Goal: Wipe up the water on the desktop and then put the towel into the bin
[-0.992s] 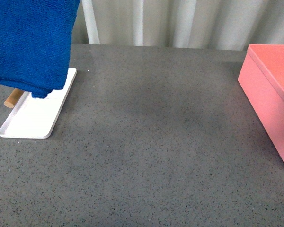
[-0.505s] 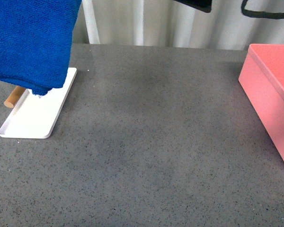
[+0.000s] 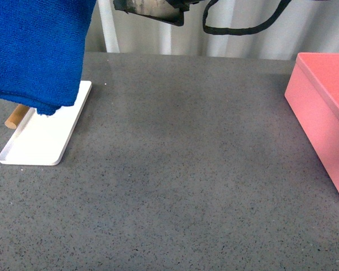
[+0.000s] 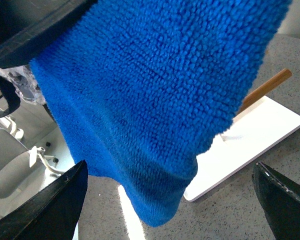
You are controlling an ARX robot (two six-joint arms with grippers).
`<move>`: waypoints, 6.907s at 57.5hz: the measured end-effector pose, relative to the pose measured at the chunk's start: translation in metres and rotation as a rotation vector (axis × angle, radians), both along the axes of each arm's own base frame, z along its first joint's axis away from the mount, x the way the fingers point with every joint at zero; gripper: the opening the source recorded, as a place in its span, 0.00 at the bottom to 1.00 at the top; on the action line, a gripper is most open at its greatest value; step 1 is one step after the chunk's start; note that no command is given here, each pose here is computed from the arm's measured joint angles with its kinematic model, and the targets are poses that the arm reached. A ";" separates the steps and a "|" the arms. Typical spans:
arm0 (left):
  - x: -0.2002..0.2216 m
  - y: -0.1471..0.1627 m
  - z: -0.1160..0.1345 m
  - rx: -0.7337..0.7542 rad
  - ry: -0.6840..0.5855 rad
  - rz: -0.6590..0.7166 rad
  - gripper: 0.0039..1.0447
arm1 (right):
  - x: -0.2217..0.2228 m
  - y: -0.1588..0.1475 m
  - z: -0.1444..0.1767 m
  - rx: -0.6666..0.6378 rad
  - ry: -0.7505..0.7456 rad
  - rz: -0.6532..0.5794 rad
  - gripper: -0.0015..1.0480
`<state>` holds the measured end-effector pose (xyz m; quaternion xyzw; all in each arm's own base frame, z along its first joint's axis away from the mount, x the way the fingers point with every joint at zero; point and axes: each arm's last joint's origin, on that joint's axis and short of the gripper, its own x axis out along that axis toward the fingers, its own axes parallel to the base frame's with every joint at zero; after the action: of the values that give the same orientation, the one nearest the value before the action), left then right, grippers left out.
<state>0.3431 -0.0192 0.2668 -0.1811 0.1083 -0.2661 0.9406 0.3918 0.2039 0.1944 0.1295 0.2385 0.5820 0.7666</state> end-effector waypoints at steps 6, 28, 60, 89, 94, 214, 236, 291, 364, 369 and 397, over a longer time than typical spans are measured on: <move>0.000 0.000 0.000 0.000 0.000 0.000 0.05 | 0.008 0.012 -0.004 0.002 -0.012 0.005 0.93; 0.000 0.000 0.000 0.000 0.000 0.001 0.05 | 0.017 0.051 0.015 0.047 -0.051 0.043 0.80; 0.000 0.000 0.000 0.000 0.000 0.001 0.05 | 0.015 0.048 0.011 0.082 -0.057 0.004 0.08; 0.000 -0.001 0.000 0.000 -0.001 -0.002 0.64 | 0.009 0.032 0.022 0.066 -0.079 -0.040 0.05; 0.000 -0.001 0.000 0.000 0.000 -0.002 0.78 | 0.008 0.030 0.022 0.062 -0.080 -0.050 0.05; -0.196 0.019 -0.103 0.366 -0.207 0.541 0.03 | -0.027 -0.044 0.028 -0.042 -0.114 -0.207 0.05; -0.216 0.019 -0.093 0.357 -0.239 0.547 0.03 | -0.027 -0.046 0.027 -0.049 -0.115 -0.202 0.05; -0.245 0.019 -0.097 0.361 -0.225 0.545 0.03 | -0.024 -0.054 0.025 -0.062 -0.117 -0.220 0.05; -0.247 0.019 -0.096 0.360 -0.238 0.547 0.94 | 0.020 -0.089 -0.153 -0.906 0.102 -0.381 0.05; -0.247 0.019 -0.096 0.360 -0.238 0.547 0.94 | 0.031 -0.087 -0.152 -0.934 0.086 -0.394 0.05; -0.247 0.019 -0.096 0.360 -0.238 0.547 0.94 | 0.036 -0.016 -0.139 -0.858 0.005 -0.268 0.05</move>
<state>0.0965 0.0000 0.1709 -0.0024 -0.0094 -0.0002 1.0000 0.4277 0.1884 0.0556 -0.1690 0.4410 0.3256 0.8191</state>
